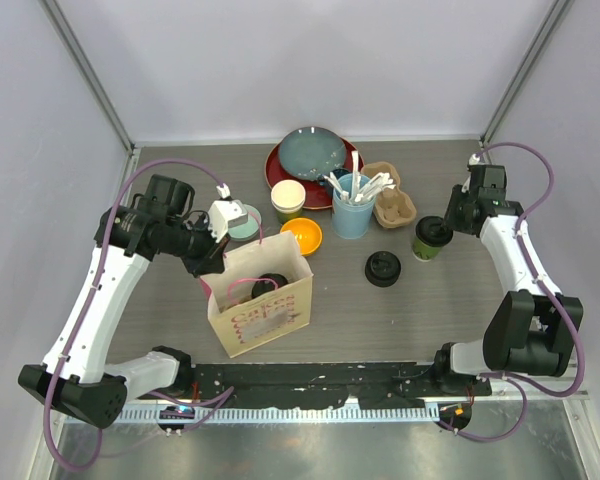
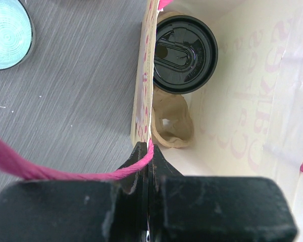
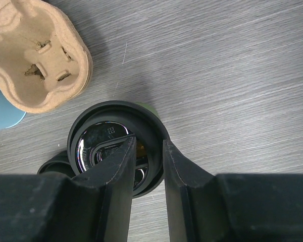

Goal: Pack the takeout coffee

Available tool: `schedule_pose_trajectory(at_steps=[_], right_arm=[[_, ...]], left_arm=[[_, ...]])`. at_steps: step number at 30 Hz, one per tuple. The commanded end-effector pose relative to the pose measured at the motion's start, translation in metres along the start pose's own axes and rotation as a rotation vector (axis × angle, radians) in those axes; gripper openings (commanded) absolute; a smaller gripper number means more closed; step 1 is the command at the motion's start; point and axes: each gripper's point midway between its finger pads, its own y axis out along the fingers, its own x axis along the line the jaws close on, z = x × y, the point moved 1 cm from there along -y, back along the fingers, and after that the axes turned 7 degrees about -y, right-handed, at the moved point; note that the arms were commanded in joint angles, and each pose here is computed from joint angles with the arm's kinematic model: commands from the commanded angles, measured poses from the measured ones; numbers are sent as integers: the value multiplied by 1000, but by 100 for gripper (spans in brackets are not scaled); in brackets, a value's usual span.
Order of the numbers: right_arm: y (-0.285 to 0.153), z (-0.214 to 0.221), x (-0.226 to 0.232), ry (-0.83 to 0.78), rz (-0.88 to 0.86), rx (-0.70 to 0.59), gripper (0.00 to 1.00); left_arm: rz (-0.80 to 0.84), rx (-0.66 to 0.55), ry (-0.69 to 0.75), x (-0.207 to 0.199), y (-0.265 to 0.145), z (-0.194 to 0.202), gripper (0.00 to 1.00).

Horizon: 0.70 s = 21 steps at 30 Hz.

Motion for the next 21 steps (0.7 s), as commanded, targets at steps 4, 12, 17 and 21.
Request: schedule_pose_trajectory(at_steps=[4,12,17,21], right_arm=[[-6,-5,8,-54,0,-13,34],[2,5,9,-70,1,36,25],[0,3,10,-84,6,33,10],[-11,-8,18,-98,-16,-3,1]], left_arm=[[-17,-30,16,-3,-8,-5,0],[-14,-44,21,-3,-8,-8,0],[-6,-50,16,-4,-7,-9,0],[-4,-70,10,-2,-4,-15,0]])
